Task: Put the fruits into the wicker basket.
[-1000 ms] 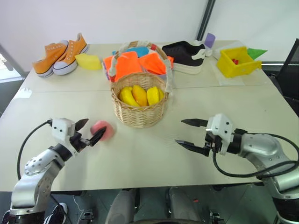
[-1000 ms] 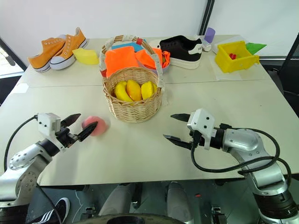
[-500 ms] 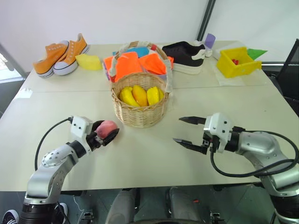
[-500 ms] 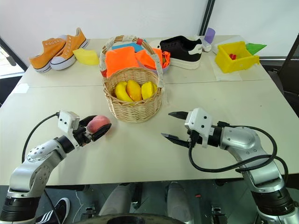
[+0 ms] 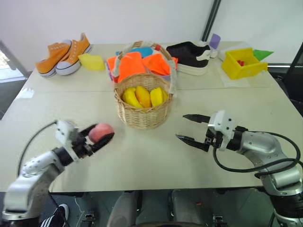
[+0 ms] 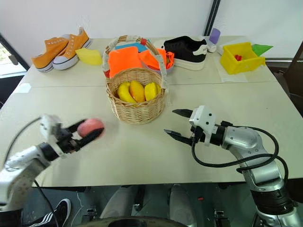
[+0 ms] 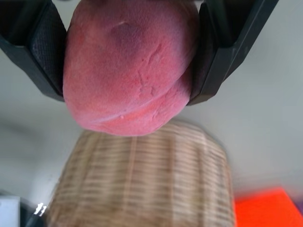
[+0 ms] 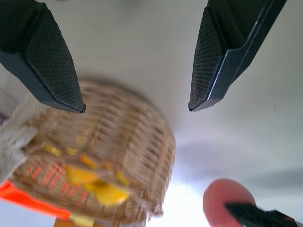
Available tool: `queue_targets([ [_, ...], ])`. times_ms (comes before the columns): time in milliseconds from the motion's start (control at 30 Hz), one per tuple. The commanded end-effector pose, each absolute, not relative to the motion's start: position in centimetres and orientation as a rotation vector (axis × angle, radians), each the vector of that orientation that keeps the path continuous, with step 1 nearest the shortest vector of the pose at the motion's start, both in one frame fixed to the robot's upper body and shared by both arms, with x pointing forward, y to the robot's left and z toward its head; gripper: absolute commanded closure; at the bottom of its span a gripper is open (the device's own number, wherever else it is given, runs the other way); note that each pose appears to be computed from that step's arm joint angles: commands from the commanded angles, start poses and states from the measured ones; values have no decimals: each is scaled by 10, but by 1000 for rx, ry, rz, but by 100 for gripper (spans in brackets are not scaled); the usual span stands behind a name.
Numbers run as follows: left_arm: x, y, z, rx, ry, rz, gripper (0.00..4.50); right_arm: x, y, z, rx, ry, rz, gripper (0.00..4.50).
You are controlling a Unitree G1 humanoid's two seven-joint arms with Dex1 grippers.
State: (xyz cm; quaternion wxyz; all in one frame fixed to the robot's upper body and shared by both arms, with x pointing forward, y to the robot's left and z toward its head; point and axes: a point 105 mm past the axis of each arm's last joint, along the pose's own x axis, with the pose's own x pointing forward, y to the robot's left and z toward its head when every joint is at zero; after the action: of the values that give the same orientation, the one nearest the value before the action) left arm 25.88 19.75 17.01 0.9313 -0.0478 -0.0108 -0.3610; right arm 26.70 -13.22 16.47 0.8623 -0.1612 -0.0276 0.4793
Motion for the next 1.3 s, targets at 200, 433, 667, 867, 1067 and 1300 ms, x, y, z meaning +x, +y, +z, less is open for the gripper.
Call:
queue_targets([
  [200,326,143,230,-69,-203,-652,155,286,-117,185,-271,-181,913,84],
  [433,354,102,232,-80,-241,-664,106,290,-107,190,-281,-208,900,84],
  [667,352,104,231,-34,-277,-646,2,294,-107,193,-249,-208,866,84],
  [867,321,120,225,-25,-233,-738,2,309,-113,200,-131,-187,755,84],
  [1067,276,162,211,35,-181,-812,2,331,-120,219,-101,-239,546,84],
  [1300,236,230,188,74,-123,-750,2,355,-91,220,-55,-202,516,84],
])
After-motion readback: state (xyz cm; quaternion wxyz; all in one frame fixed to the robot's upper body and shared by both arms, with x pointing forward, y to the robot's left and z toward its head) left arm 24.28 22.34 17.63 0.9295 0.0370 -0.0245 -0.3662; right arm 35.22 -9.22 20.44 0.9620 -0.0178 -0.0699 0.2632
